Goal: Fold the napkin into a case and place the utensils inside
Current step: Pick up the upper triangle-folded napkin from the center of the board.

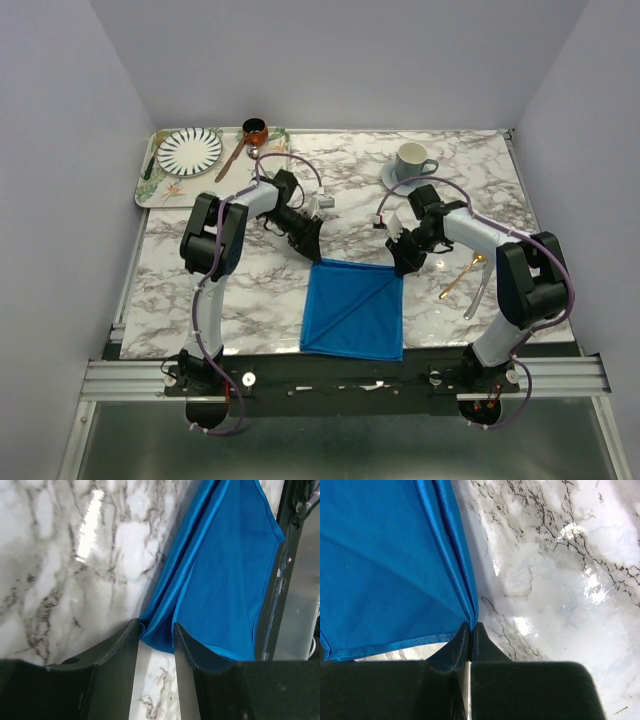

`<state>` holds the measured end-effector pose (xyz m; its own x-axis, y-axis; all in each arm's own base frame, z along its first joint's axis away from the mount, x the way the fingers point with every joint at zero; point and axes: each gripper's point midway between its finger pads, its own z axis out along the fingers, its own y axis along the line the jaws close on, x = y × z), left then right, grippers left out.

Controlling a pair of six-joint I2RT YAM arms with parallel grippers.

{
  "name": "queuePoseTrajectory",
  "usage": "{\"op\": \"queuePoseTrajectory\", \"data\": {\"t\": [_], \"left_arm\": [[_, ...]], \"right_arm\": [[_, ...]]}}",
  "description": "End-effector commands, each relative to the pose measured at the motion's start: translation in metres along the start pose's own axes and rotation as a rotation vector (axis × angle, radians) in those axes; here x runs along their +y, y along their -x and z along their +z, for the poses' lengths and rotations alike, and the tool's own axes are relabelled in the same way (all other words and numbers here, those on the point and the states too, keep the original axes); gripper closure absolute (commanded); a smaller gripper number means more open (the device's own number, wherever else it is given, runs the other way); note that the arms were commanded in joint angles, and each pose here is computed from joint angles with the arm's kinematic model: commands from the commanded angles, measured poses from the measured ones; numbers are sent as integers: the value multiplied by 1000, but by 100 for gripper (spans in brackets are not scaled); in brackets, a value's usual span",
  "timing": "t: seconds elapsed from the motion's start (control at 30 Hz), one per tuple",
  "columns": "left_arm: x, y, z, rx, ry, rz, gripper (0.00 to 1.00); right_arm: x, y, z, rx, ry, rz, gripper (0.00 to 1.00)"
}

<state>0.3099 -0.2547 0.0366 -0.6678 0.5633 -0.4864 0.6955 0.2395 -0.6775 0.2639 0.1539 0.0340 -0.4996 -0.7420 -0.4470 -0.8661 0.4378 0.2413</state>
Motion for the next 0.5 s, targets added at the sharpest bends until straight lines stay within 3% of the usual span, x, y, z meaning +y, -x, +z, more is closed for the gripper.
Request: {"op": "queuePoseTrajectory", "data": {"t": [0.0,0.47], "left_arm": [[-19,-16,5,57,-12,65,54],[-28,-29,13,75,-63,25,41]], "right_arm": [[3,14,-5,-50,13,-76,99],[7,17,-9,-75,13,-153,99]]}}
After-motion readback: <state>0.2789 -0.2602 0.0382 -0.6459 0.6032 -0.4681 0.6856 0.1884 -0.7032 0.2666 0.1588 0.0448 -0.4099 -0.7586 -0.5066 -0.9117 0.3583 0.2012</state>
